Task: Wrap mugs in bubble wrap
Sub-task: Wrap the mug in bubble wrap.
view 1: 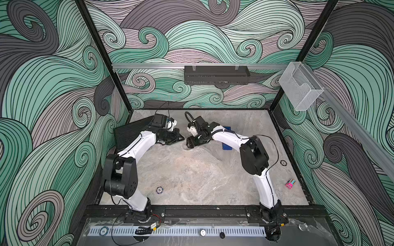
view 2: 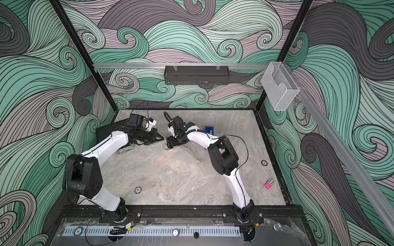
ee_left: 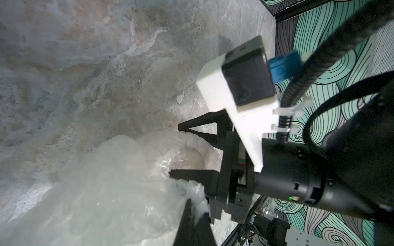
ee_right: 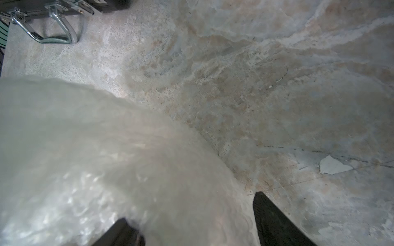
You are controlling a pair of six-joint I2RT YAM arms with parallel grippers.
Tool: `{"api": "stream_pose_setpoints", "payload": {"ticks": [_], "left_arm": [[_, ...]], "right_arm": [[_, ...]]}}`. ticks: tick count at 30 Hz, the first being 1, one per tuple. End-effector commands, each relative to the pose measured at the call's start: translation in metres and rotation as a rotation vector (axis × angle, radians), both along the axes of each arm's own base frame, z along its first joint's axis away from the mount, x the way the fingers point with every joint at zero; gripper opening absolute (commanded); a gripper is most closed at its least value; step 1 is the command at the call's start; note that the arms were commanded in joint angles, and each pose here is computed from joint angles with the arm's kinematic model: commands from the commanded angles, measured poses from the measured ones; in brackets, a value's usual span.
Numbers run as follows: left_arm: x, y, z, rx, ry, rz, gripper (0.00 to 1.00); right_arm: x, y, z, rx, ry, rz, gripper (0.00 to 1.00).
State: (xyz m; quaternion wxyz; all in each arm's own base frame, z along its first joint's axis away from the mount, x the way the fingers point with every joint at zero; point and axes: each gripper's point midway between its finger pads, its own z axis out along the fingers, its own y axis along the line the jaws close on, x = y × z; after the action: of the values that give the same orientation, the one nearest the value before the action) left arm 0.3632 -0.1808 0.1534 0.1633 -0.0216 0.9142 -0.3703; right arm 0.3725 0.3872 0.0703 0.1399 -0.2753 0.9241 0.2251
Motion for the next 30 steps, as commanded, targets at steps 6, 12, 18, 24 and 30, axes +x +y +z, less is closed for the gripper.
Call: {"api": "stream_pose_setpoints", "payload": {"ticks": [6, 12, 18, 24, 30], "left_arm": [[-0.003, -0.024, -0.008, 0.049, -0.051, -0.009, 0.0], [-0.005, -0.022, -0.034, 0.141, -0.016, 0.017, 0.0], [-0.003, -0.022, -0.049, 0.191, 0.0, 0.025, 0.0], [-0.003, -0.023, -0.06, 0.222, 0.009, 0.031, 0.0], [-0.004, -0.023, -0.065, 0.239, 0.016, 0.027, 0.0]], "right_arm": [[0.0, 0.003, 0.005, 0.022, 0.023, -0.025, 0.75], [0.003, 0.003, 0.02, 0.064, 0.028, -0.064, 0.75], [0.004, 0.001, 0.031, 0.083, 0.044, -0.107, 0.74], [0.006, -0.006, 0.046, 0.099, 0.065, -0.178, 0.72], [0.007, -0.01, 0.067, 0.139, 0.058, -0.221, 0.72]]}}
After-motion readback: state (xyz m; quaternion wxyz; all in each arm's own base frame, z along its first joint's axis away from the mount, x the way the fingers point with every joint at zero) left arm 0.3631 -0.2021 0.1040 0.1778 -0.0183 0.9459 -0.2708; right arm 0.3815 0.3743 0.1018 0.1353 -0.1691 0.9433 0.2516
